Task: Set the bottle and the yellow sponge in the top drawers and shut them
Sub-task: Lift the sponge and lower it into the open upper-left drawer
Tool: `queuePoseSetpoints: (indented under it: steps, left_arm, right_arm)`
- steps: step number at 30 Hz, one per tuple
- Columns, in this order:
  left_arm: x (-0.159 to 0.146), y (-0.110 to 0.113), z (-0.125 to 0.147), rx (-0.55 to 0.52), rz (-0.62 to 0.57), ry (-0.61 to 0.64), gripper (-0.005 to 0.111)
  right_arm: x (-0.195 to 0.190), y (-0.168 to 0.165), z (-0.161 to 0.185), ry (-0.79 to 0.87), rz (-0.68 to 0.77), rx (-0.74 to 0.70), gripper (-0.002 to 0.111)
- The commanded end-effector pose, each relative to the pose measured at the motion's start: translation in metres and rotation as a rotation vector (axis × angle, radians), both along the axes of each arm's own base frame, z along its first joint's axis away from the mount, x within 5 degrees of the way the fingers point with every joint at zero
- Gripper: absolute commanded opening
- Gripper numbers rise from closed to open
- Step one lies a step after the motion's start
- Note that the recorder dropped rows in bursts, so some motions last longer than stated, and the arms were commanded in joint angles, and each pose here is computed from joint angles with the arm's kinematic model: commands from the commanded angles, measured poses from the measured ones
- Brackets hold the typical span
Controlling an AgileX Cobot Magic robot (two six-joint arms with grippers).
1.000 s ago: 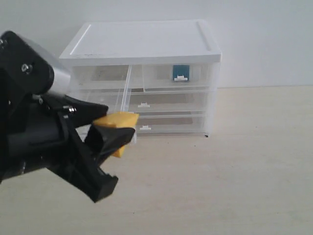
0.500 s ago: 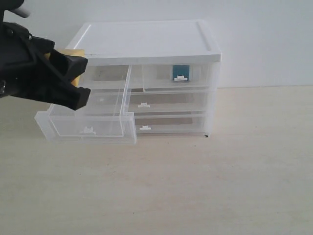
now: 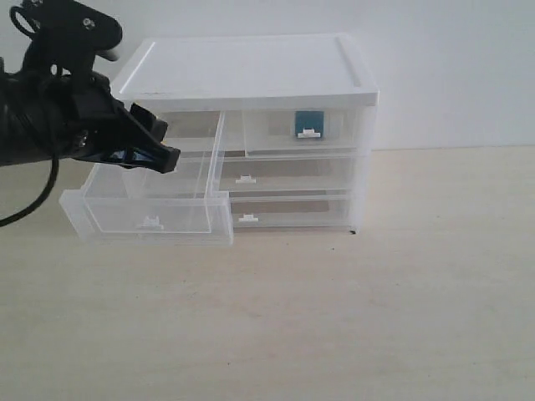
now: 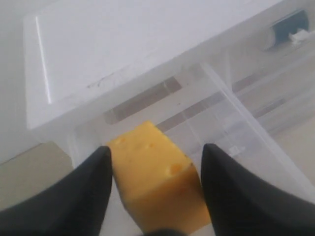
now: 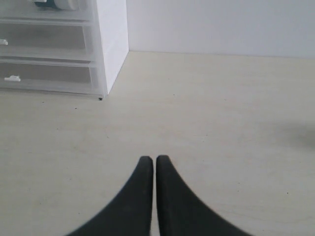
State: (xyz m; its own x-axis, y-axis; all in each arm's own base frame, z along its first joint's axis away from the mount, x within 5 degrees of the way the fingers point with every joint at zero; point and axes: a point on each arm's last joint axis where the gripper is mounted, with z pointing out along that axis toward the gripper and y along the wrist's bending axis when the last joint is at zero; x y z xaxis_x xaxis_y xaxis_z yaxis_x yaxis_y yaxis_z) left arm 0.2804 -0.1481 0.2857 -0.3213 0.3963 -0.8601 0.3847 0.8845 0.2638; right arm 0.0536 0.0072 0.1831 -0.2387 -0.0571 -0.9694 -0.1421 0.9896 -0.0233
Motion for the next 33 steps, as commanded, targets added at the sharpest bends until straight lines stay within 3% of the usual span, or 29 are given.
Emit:
queuePoseSetpoints:
  steps: [1,13,21,23,29,33]
  left_arm:
    - [0.015,-0.005,-0.016,0.013,-0.004,0.042,0.004]
    - [0.043,-0.014,-0.039,0.045,0.007,0.092,0.004]
    - [0.051,-0.010,-0.045,-0.006,-0.033,0.118,0.005]
    - [0.052,-0.008,-0.045,-0.011,-0.035,0.119,0.012]
    - [0.052,-0.007,-0.045,-0.022,-0.031,0.122,0.050]
    - [0.053,-0.008,-0.044,-0.042,-0.021,0.123,0.063]
  right_arm:
    - [0.000,0.000,0.001,-0.012,-0.003,0.004,0.000]
    - [0.000,0.000,0.001,-0.012,-0.003,0.004,0.000]
    - [0.000,0.000,0.001,-0.012,-0.003,0.004,0.000]
    - [0.000,0.000,0.001,-0.012,-0.003,0.004,0.000]
    - [0.000,0.000,0.001,-0.012,-0.003,0.004,0.000]
    - [0.000,0.000,0.001,-0.012,-0.003,0.004,0.000]
